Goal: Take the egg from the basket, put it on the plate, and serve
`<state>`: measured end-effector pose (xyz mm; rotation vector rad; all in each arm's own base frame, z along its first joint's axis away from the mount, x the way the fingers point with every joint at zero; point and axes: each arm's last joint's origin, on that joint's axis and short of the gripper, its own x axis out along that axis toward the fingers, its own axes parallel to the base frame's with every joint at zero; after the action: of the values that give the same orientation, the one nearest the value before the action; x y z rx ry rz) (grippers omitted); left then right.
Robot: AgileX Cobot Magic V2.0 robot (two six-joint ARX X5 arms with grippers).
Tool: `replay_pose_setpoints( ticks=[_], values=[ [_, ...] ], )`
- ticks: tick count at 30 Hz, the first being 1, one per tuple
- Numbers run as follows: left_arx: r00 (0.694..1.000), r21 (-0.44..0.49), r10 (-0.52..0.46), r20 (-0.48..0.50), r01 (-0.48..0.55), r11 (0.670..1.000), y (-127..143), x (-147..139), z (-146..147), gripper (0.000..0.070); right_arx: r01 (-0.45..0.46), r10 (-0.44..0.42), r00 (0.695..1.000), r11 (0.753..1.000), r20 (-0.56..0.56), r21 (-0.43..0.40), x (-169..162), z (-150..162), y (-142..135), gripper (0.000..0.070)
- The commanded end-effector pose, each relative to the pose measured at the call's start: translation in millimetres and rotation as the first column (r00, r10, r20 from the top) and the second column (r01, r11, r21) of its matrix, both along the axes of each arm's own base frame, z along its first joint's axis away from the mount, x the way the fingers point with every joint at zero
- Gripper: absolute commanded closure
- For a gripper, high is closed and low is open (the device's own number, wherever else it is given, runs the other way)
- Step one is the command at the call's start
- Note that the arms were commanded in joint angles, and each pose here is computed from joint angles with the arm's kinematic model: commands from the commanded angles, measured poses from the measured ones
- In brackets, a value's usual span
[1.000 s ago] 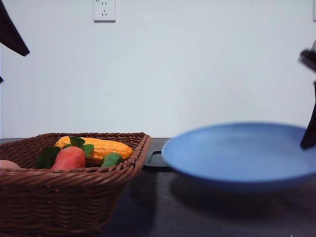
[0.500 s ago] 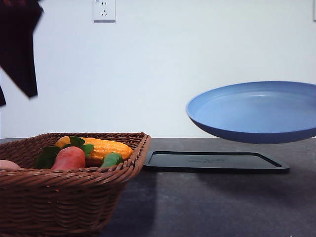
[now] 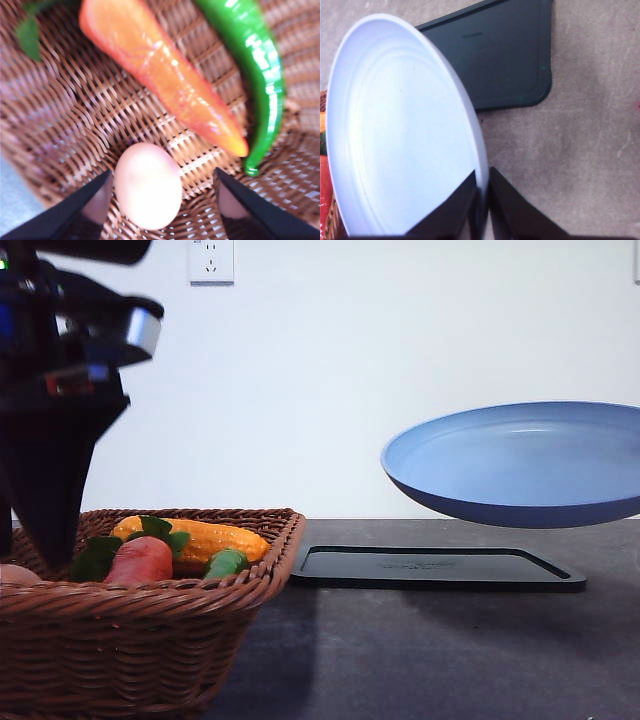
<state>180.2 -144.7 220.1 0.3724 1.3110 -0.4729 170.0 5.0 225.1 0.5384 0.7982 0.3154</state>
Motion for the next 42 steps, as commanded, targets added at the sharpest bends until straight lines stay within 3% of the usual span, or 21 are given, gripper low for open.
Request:
replay_pose_setpoints(
  ticks=[1,17,23,32,37,42],
  values=[
    [1.0,0.014,-0.011,-0.01,0.011,1.0,-5.7,3.1,-2.4,0.029,0.004,-0.004,1.0,1.0,0.021,0.008,2.2,6.1,-0.3,0.07],
    [0.992,0.106,-0.005,-0.125,0.019,0.994,-12.6,11.3,-30.9,0.0304,0.005,-0.005,1.0,1.0,0.026,0.007,2.6,6.4,-0.4,0.07],
    [0.988,0.128,-0.003,-0.151,0.023,0.992,-10.5,8.7,-31.1,0.0456,0.005,-0.006,0.999,1.0,0.032,0.008,3.0,6.8,-0.4,0.07],
    [0.989,0.125,-0.003,-0.148,0.022,0.992,-10.9,9.4,-30.1,0.055,0.007,-0.007,0.999,1.0,0.031,0.01,3.0,6.9,-0.3,0.07],
    [0.995,0.089,-0.008,-0.103,0.017,0.996,-16.8,16.5,-14.6,0.055,-0.004,0.003,1.0,1.0,0.023,0.022,2.7,6.4,0.3,0.07],
    [1.0,0.015,-0.014,-0.012,0.014,1.0,-26.4,27.2,25.7,0.055,-0.031,0.031,0.999,0.998,-0.012,0.053,0.2,4.3,1.7,0.07]
  ],
)
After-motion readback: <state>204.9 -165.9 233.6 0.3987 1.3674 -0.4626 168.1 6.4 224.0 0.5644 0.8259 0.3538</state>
